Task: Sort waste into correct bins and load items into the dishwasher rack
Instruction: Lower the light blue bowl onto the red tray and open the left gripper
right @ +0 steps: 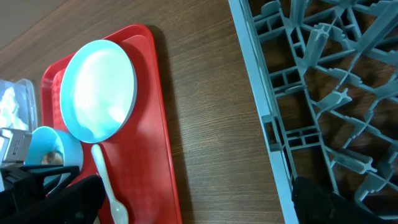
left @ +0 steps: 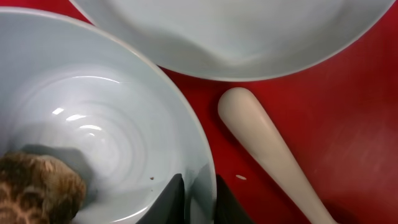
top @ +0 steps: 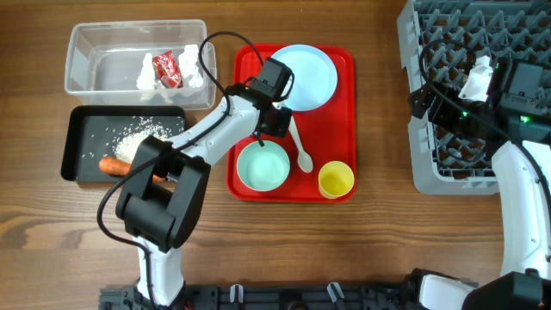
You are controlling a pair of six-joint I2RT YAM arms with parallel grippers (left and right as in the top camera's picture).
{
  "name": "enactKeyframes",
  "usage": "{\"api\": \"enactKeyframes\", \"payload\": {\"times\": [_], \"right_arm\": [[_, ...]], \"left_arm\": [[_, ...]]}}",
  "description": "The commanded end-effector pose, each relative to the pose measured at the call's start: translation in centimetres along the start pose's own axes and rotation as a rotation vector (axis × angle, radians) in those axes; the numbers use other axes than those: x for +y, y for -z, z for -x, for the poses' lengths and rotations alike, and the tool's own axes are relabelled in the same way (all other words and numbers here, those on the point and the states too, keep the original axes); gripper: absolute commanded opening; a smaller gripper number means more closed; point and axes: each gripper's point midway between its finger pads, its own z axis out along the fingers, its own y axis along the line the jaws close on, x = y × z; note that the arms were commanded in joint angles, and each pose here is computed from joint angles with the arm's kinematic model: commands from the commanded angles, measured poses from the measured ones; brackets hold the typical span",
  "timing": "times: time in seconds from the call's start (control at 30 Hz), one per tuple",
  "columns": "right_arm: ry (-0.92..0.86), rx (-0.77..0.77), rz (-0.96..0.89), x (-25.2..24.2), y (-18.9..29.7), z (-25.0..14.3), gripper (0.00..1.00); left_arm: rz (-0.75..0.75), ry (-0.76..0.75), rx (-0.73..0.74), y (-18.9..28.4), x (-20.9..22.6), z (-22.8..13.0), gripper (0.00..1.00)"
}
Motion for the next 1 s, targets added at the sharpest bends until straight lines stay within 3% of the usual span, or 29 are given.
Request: {"api": "enactKeyframes", "payload": {"times": [0.0, 0.2, 0.5, 0.73, 0.97], "right_arm": [[0.014, 0.007, -0.014, -0.2, -0.3, -0.1, 1.00], [0.013, 0.007, -0.014, -0.2, -0.3, -0.1, 1.00], [0.013, 0.006, -0.014, -0.2, -0.3, -0.1, 1.00], [0.013, 0.007, -0.014, -0.2, -0.3, -0.1, 1.00], [0.013, 0.007, -0.014, -0.2, -0.3, -0.1, 1.00]], "left_arm": [[-0.004, 0.032, -0.002, -0.2, 0.0, 0.3, 0.04], [0.012, 0.032, -0.040, 1.0, 0.2, 1.3, 0.04], [0.013, 0.041, -0.194, 7.8, 0.1, 5.1, 0.04], [-0.002, 0.171, -0.269, 13.9, 1.5, 5.3, 0.04], [-0.016, 0.402, -0.236, 19.2, 6.7, 2.2, 0.04]]}}
